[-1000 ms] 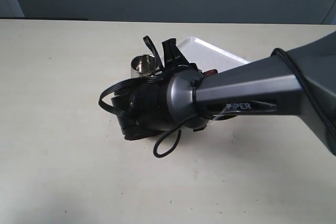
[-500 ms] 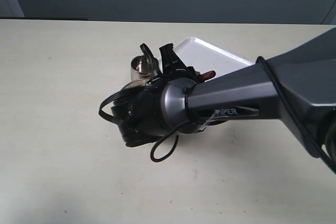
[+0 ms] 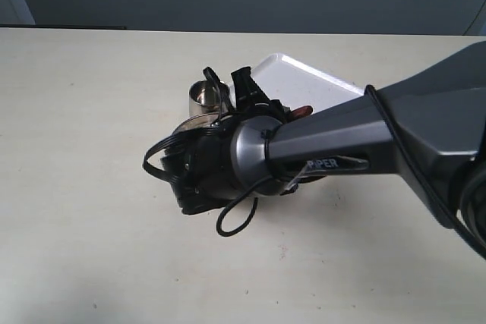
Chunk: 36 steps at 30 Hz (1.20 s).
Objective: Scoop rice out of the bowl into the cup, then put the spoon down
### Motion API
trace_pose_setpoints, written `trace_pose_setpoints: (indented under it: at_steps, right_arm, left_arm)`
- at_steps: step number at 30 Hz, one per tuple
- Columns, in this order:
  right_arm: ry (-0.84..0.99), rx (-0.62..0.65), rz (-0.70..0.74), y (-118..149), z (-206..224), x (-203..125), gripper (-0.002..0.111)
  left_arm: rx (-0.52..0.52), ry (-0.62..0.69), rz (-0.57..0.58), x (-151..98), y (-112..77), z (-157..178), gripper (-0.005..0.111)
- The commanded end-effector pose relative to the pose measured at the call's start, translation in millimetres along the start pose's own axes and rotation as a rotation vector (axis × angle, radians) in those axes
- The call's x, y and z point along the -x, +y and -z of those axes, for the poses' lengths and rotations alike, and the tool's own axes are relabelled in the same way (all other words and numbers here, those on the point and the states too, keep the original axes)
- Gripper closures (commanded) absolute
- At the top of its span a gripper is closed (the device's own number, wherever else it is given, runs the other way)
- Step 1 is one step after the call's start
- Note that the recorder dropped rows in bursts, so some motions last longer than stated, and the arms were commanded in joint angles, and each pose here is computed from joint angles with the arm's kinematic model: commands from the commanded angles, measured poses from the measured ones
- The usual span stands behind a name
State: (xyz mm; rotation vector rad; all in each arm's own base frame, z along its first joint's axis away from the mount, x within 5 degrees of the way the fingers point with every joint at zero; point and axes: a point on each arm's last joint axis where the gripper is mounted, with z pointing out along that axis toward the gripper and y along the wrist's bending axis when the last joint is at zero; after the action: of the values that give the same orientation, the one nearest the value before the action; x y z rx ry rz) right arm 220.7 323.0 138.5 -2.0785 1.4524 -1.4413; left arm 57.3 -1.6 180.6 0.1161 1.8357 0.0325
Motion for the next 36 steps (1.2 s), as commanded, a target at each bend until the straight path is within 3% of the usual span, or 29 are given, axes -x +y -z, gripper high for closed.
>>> trace_pose_setpoints:
  at_steps: [1,36]
  right_arm:
    - [-0.005,0.012,0.000,1.2,2.9,1.7,0.109]
    - [-0.059,0.109,0.013,-5.7,21.3,-16.5,0.109]
  left_arm:
    - [-0.001,-0.021,0.006,3.9,0.1,0.7,0.106]
    - [-0.001,-0.023,0.006,4.1,0.1,0.7,0.106]
